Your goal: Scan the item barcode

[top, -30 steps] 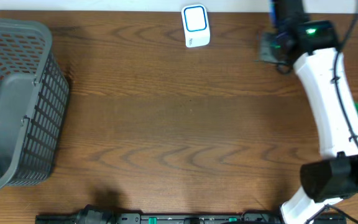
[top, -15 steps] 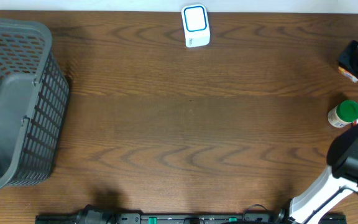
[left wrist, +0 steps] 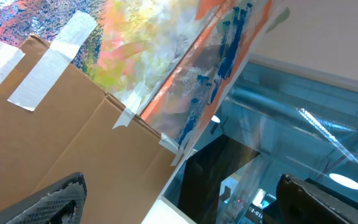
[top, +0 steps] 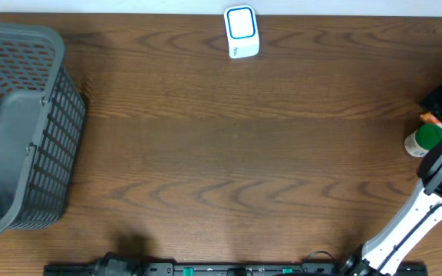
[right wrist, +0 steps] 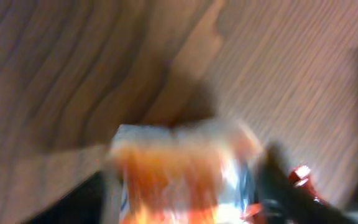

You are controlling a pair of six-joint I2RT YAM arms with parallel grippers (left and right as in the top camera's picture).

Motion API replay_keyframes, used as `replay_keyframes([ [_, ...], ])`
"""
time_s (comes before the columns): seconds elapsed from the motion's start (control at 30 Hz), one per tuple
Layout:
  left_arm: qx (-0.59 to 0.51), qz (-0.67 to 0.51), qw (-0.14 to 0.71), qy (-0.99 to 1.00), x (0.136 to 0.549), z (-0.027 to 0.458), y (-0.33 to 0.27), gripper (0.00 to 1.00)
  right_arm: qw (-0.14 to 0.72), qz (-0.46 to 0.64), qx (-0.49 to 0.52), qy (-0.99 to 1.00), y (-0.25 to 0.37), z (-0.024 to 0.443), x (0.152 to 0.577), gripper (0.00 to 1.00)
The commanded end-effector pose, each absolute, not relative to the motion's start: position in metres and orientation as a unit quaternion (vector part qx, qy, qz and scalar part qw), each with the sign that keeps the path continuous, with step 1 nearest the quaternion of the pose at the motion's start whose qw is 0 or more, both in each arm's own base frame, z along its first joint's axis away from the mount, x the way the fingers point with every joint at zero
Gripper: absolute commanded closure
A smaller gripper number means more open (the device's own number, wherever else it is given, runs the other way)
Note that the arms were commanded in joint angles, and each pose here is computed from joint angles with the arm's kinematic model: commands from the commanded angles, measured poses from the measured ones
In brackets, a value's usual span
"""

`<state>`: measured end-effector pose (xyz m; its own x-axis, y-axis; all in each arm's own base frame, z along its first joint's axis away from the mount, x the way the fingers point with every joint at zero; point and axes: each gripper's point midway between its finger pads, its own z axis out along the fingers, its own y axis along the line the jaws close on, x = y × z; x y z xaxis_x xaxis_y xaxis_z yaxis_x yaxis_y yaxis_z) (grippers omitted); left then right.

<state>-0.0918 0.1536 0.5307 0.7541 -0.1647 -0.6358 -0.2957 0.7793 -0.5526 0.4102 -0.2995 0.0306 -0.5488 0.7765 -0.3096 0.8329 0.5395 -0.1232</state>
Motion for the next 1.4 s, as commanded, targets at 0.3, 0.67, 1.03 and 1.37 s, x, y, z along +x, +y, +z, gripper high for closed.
replay_keyframes([
  [0.3,-0.331,0.044,0.876,0.347,-0.096,0.529,0.155,0.02,0.302,-0.006,0.434,0.849,-0.264,0.242,0.422,0.01],
  [0.67,-0.331,0.044,0.876,0.347,-0.096,0.530,0.155,0.02,0.542,-0.020,0.347,0.765,-0.171,0.471,0.303,0.01],
  [1.03,-0.331,0.044,0.876,0.347,-0.096,0.529,0.155,0.02,0.707,-0.043,0.282,0.647,-0.077,0.575,0.151,0.01],
  [1.37,-0.331,0.044,0.876,0.347,-0.096,0.529,0.155,0.02,0.730,-0.008,0.244,0.638,-0.016,0.551,0.061,0.01],
])
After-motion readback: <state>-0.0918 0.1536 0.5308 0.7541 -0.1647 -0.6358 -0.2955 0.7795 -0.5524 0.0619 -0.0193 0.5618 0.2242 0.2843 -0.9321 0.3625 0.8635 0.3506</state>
